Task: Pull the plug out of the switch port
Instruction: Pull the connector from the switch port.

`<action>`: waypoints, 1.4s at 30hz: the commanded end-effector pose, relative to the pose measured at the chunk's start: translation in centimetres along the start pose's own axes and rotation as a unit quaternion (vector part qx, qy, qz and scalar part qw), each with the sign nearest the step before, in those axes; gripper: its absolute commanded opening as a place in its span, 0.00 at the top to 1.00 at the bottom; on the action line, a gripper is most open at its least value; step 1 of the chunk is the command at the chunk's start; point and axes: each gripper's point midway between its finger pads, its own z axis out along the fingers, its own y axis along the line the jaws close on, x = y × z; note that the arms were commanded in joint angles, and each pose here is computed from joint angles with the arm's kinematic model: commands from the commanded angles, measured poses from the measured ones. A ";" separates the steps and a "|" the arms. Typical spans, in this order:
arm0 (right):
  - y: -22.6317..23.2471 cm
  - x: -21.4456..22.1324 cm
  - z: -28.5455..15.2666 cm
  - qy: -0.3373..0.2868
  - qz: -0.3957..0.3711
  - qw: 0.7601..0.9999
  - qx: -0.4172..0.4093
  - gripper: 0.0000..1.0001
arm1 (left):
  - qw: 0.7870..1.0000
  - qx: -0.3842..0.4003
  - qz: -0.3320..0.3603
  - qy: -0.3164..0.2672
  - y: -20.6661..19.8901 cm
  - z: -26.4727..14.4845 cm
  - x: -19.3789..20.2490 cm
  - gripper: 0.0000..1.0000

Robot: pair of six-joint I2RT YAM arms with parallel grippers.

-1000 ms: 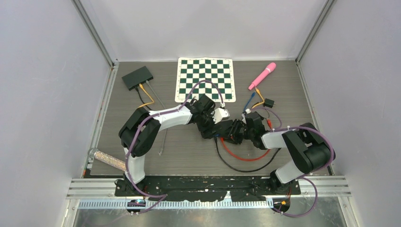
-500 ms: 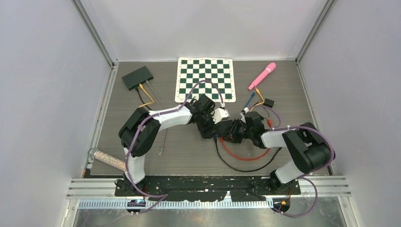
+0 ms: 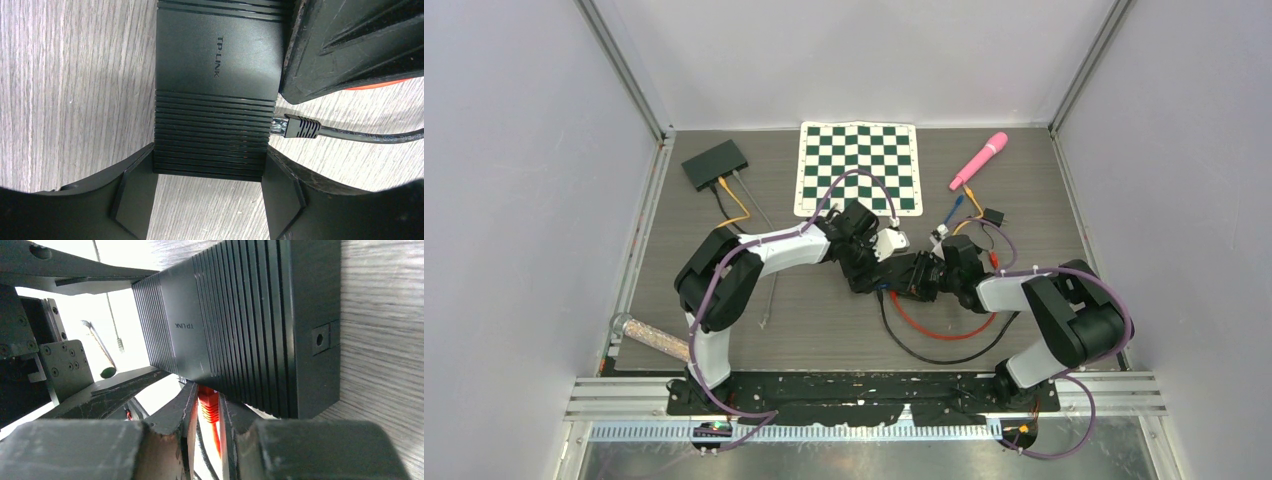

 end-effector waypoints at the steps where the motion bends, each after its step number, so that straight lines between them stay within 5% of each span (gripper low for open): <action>1: -2.2 0.3 -0.2 0.000 -0.013 0.999 0.050 0.95 | 0.999 0.045 -0.013 0.010 -2.5 0.0 1.0 0.61; 9: 0.1 0.6 -0.1 -0.005 0.009 1.000 -0.023 0.95 | 0.999 0.041 -0.017 0.011 -2.4 0.1 1.1 0.62; 27: -1.8 1.1 -0.2 0.011 -0.011 0.999 0.040 0.95 | 1.000 0.021 -0.019 0.012 -1.7 0.0 1.0 0.63; 42: -1.1 2.5 -0.7 0.040 -0.018 0.999 0.015 0.95 | 1.000 -0.004 -0.027 0.014 -0.6 0.0 0.9 0.65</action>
